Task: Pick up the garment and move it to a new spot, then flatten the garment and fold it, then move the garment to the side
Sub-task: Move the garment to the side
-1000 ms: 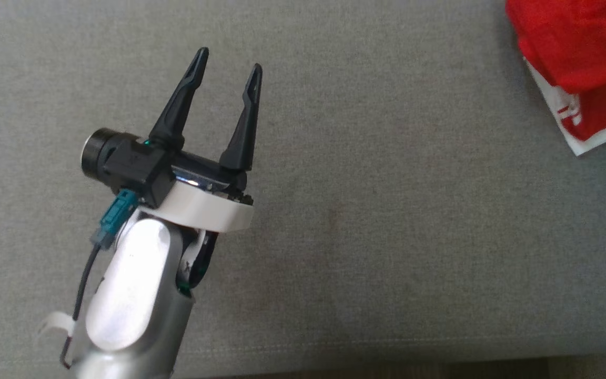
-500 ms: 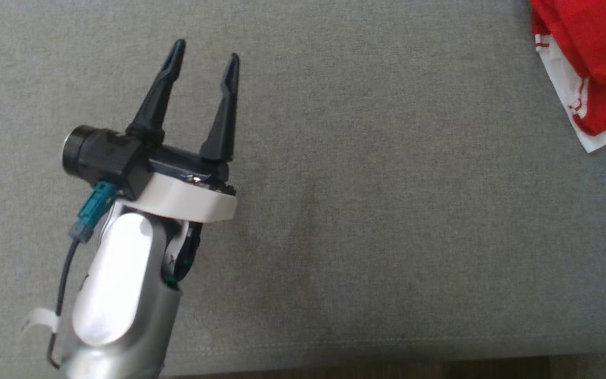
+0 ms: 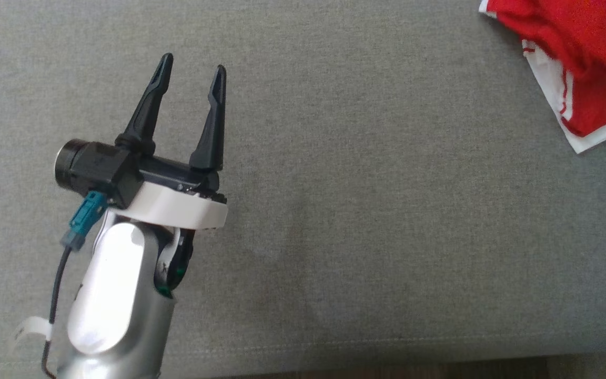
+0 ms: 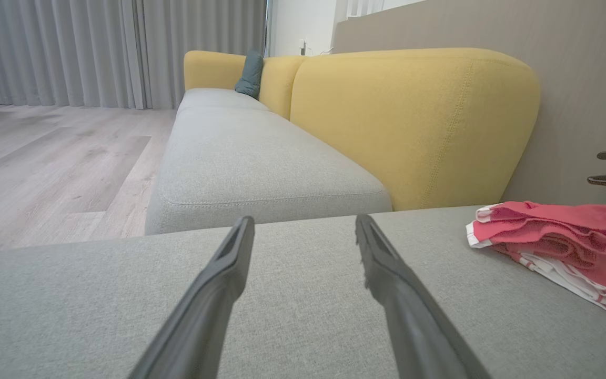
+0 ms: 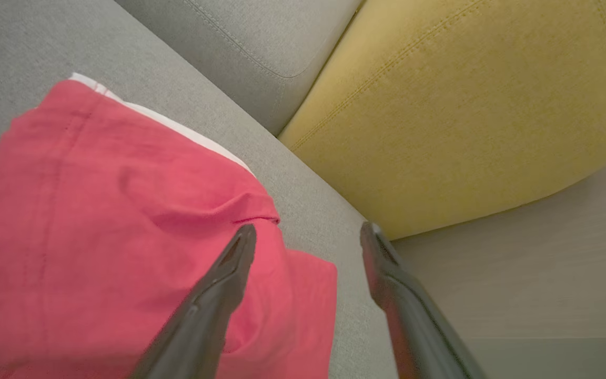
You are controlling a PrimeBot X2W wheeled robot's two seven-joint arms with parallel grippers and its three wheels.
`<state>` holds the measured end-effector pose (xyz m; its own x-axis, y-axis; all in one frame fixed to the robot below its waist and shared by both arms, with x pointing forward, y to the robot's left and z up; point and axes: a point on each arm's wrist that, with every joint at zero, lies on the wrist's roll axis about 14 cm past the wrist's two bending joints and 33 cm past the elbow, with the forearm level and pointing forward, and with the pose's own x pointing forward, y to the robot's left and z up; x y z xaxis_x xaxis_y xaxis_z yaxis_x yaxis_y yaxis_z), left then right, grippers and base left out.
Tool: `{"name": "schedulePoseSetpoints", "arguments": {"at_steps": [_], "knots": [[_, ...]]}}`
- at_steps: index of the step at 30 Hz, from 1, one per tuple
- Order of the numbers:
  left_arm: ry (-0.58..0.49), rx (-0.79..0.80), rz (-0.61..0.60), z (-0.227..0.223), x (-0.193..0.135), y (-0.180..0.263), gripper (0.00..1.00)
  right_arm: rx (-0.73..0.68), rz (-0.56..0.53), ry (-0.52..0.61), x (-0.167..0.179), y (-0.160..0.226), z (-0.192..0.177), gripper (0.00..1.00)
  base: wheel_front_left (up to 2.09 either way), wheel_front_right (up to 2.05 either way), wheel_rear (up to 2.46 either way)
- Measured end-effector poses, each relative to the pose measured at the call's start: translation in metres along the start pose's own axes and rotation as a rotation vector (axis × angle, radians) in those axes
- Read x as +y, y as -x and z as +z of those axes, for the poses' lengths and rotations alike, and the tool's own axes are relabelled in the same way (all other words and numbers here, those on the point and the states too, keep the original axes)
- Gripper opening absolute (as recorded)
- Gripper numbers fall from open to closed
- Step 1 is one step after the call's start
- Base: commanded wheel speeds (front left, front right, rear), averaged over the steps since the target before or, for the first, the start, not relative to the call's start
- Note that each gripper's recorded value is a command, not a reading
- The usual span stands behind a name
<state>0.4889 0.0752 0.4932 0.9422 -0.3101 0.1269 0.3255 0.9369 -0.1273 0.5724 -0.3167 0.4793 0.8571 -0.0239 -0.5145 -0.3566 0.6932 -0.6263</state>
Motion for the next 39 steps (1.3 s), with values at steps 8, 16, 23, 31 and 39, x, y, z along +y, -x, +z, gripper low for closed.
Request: {"name": "schedulePoseSetpoints", "arguments": {"at_steps": [8,16,23,31,39], "knots": [[-0.009,-0.022,0.006,0.013,-0.001,0.006,1.00,-0.079,-0.042,-0.009,-0.010,0.012,0.036,1.00,0.00,0.00,0.00],[-0.020,-0.036,0.036,0.027,0.003,0.022,1.00,-0.253,-0.087,-0.095,-0.019,0.034,0.093,1.00,0.00,0.00,0.00],[-0.037,-0.054,0.099,0.043,0.013,0.047,1.00,-0.504,-0.017,-0.306,0.026,0.060,0.147,1.00,0.00,0.00,0.00],[-0.053,-0.065,0.172,0.056,0.021,0.087,1.00,-0.678,0.094,-0.585,0.113,0.100,0.160,1.00,0.00,0.00,0.00],[-0.043,-0.080,0.260,0.066,0.023,0.136,1.00,-0.691,0.104,-0.782,0.178,0.144,0.130,1.00,0.00,0.00,0.00]]}}
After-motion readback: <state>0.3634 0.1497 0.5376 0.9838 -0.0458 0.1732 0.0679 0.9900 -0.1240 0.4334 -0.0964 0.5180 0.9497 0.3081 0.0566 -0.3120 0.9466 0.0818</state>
